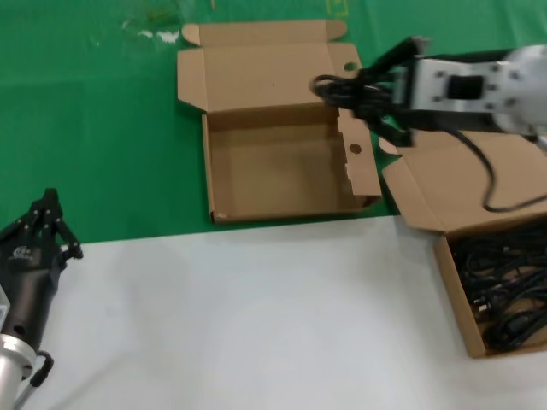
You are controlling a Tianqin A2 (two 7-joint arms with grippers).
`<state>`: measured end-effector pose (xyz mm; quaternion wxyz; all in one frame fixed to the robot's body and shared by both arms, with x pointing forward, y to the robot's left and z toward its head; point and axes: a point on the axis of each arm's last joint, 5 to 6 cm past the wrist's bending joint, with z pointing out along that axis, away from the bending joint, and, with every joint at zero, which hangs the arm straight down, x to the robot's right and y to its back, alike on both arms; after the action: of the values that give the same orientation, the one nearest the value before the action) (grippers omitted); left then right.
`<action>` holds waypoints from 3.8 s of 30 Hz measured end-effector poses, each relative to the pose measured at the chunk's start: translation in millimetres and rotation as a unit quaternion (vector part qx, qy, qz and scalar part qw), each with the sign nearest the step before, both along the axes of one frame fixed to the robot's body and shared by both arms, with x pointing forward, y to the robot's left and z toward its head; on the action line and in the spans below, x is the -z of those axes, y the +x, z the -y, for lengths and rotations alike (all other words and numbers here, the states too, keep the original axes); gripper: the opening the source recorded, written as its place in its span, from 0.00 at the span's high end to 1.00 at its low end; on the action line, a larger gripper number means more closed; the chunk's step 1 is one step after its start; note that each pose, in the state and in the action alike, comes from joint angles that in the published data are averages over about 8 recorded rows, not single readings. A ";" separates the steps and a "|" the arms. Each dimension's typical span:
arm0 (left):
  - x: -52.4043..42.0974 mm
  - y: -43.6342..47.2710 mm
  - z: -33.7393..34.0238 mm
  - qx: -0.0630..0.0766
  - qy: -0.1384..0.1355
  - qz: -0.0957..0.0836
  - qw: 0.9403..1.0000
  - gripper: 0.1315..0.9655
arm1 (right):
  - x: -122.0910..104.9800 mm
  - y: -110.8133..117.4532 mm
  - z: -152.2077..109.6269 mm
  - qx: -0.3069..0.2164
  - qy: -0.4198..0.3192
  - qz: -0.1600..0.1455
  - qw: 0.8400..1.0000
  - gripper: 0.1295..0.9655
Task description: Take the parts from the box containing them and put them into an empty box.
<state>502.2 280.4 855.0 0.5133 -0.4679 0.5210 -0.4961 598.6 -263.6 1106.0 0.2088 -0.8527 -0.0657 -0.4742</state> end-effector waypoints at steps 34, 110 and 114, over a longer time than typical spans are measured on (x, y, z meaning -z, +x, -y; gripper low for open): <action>0.0 0.0 0.0 0.000 0.000 0.000 1.000 0.99 | 91.1 118.2 -120.8 -0.065 -0.021 -0.005 0.998 0.88; 0.0 0.0 0.0 0.000 0.000 0.000 1.000 0.83 | 108.0 -26.0 -31.9 0.046 0.458 0.038 0.887 0.00; 0.0 0.0 0.0 0.000 0.000 0.000 1.000 0.74 | 116.4 -28.1 -29.7 0.053 0.470 0.040 0.880 0.00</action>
<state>502.2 280.4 855.0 0.5133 -0.4679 0.5210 -0.4961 570.5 -233.9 989.6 0.5569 -0.6372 0.2016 -0.4933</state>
